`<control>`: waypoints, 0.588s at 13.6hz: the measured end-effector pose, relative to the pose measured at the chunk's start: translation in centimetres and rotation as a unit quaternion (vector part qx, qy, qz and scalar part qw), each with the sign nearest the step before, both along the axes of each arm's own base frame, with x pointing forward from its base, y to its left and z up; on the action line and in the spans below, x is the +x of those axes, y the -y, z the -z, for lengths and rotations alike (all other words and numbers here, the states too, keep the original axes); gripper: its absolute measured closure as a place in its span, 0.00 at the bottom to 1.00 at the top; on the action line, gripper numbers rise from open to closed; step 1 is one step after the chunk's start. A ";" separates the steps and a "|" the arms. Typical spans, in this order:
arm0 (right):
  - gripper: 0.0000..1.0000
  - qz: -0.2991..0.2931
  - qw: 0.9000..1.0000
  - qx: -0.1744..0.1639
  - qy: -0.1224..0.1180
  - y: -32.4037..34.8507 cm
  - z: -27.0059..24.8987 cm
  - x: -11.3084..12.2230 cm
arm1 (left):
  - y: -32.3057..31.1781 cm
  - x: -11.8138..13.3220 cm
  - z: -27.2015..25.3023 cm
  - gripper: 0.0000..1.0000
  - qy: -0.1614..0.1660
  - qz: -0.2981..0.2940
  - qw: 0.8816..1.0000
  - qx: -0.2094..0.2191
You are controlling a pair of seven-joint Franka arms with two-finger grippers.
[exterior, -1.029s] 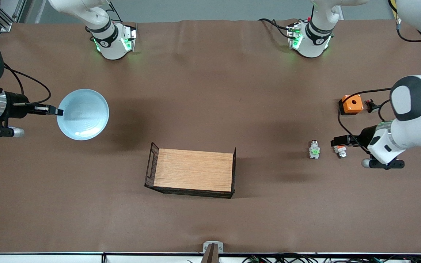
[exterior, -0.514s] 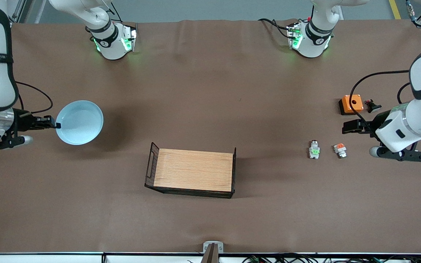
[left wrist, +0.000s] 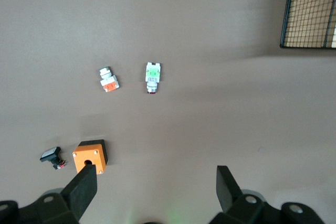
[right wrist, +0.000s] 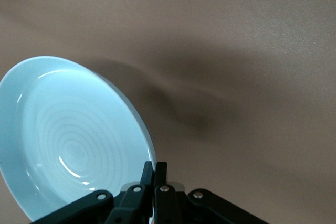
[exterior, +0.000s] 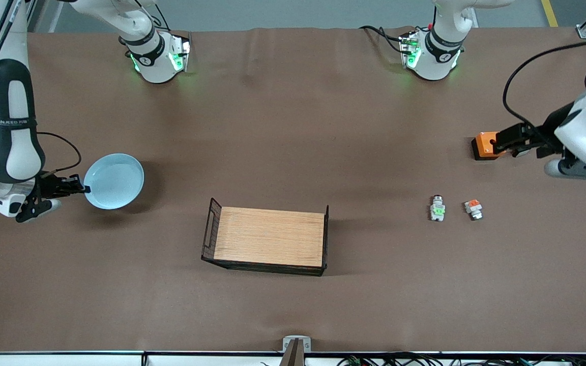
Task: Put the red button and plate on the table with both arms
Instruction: 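Lower the plate onto the table while the left gripper withdraws, then open the right gripper and retract it from the plate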
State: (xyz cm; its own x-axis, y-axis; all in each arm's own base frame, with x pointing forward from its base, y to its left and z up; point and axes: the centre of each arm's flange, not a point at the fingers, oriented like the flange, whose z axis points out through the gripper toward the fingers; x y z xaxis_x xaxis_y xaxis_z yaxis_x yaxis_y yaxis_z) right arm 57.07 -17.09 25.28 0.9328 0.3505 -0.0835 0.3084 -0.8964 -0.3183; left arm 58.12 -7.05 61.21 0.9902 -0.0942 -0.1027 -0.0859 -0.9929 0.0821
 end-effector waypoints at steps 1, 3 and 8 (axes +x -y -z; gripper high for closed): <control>0.97 -0.011 1.000 0.003 0.007 0.4 0.9 0.0 | 0.0 -0.9 -0.4 0.00 0.001 0.001 1.000 0.001; 0.97 -0.030 0.999 0.000 0.019 1.1 2.2 0.0 | 0.1 -2.5 -1.0 0.00 0.006 0.002 1.000 0.001; 0.97 -0.058 0.997 0.005 0.043 1.1 5.0 0.4 | 0.5 -5.5 -1.7 0.00 0.049 0.011 0.998 0.025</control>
